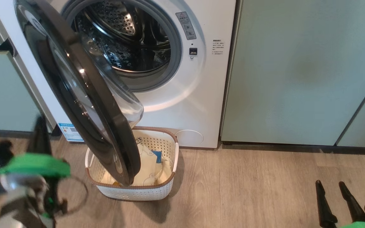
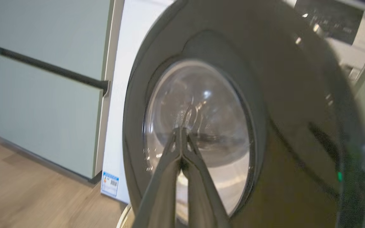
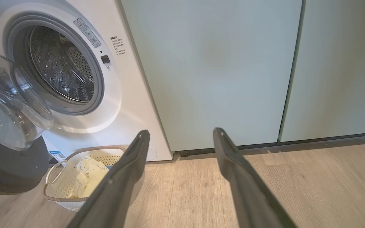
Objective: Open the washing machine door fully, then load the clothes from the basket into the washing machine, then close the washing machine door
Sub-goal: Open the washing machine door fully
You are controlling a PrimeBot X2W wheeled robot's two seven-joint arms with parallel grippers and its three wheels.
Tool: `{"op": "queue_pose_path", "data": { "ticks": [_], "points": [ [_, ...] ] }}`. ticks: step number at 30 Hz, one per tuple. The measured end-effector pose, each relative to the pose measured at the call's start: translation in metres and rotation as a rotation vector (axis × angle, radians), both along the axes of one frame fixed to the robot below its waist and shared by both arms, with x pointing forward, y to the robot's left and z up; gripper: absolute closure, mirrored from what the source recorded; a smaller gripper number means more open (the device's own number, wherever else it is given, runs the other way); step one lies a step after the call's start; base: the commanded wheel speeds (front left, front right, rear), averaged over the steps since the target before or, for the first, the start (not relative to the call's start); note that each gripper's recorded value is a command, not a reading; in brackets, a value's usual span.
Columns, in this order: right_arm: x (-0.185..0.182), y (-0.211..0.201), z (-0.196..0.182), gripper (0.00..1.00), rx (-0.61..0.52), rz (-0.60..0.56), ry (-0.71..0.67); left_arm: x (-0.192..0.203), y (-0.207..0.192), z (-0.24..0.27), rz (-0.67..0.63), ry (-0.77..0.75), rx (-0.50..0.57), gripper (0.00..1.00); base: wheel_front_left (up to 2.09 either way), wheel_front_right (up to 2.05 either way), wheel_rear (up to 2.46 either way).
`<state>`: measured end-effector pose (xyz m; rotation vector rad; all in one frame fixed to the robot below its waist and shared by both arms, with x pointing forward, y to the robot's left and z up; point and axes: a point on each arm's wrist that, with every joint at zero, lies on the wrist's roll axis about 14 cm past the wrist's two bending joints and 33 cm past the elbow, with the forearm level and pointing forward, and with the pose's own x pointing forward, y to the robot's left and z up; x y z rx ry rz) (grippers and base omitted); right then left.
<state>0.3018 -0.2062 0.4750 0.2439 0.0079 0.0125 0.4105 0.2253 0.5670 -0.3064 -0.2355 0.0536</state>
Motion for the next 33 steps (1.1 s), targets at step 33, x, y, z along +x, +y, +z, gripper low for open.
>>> {"op": "queue_pose_path", "data": {
  "ticks": [33],
  "points": [
    [0.009, 0.014, -0.008, 0.00, 0.018, 0.033, 0.027, -0.081, -0.271, 0.176, -0.759, -0.405, 0.249, 1.00, 0.00, 0.00, 0.00]
  ]
}}
